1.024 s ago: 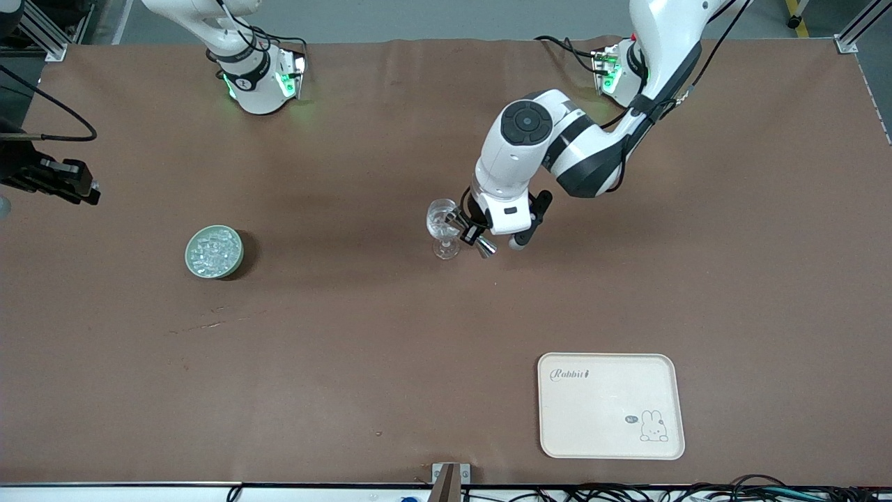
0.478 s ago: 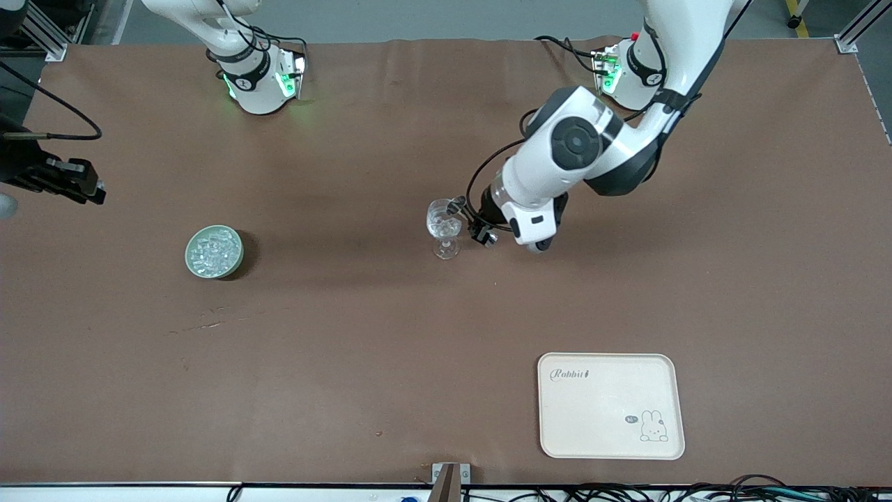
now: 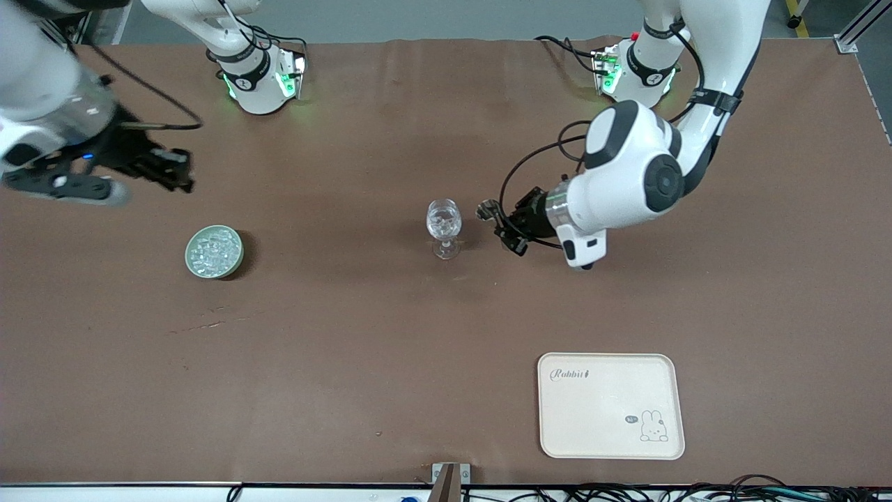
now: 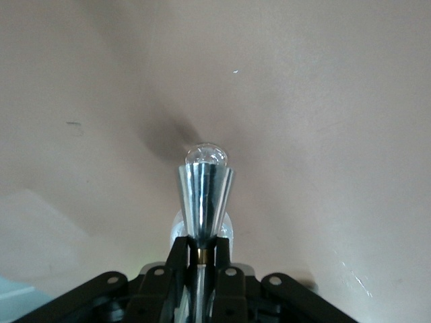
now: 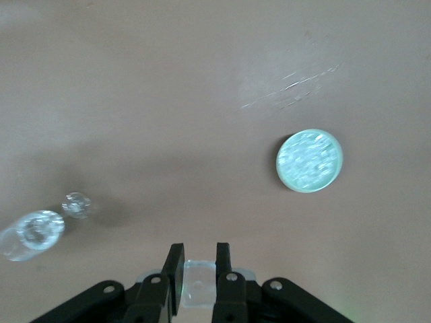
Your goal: Pour wine and add ice with both arms
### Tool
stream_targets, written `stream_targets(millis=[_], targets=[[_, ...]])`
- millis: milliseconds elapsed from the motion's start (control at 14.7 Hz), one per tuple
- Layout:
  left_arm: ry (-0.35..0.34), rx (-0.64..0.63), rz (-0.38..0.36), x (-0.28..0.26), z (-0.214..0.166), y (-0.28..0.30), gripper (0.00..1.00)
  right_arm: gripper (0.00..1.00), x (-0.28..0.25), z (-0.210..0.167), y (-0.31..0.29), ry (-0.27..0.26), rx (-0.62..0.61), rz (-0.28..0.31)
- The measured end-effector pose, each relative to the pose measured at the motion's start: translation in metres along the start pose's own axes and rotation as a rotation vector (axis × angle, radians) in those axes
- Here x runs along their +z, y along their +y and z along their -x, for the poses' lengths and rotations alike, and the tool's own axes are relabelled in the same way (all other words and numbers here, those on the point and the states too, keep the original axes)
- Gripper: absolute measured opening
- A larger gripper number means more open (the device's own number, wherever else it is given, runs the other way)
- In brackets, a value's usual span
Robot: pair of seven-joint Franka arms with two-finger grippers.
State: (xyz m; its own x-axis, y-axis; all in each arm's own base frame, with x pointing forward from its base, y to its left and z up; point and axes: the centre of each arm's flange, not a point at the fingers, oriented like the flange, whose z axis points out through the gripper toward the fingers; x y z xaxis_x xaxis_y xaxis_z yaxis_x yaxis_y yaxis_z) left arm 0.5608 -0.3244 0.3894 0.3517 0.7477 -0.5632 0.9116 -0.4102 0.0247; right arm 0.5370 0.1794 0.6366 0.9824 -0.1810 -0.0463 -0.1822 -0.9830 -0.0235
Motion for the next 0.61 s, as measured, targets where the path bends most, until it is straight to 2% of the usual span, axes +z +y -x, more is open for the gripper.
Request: stream_targets(millis=[273,478,614], targets=[[-0.162,0.031,-0.006,-0.042,-0.094,-0.016,0.20,0.23,0.022,0.039,-0.090,0.000,0.087,-0.029],[-0.226,0.027,0.045,-0.080,-0.170,-0.039,0.20,0.23,0.066,0.053,-0.155,-0.025,0.170,-0.072],[-0.261,0.013,0.090,-0.096,-0.217,-0.055,0.20,0.23,0.099,0.059,-0.189,-0.035,0.212,-0.076]])
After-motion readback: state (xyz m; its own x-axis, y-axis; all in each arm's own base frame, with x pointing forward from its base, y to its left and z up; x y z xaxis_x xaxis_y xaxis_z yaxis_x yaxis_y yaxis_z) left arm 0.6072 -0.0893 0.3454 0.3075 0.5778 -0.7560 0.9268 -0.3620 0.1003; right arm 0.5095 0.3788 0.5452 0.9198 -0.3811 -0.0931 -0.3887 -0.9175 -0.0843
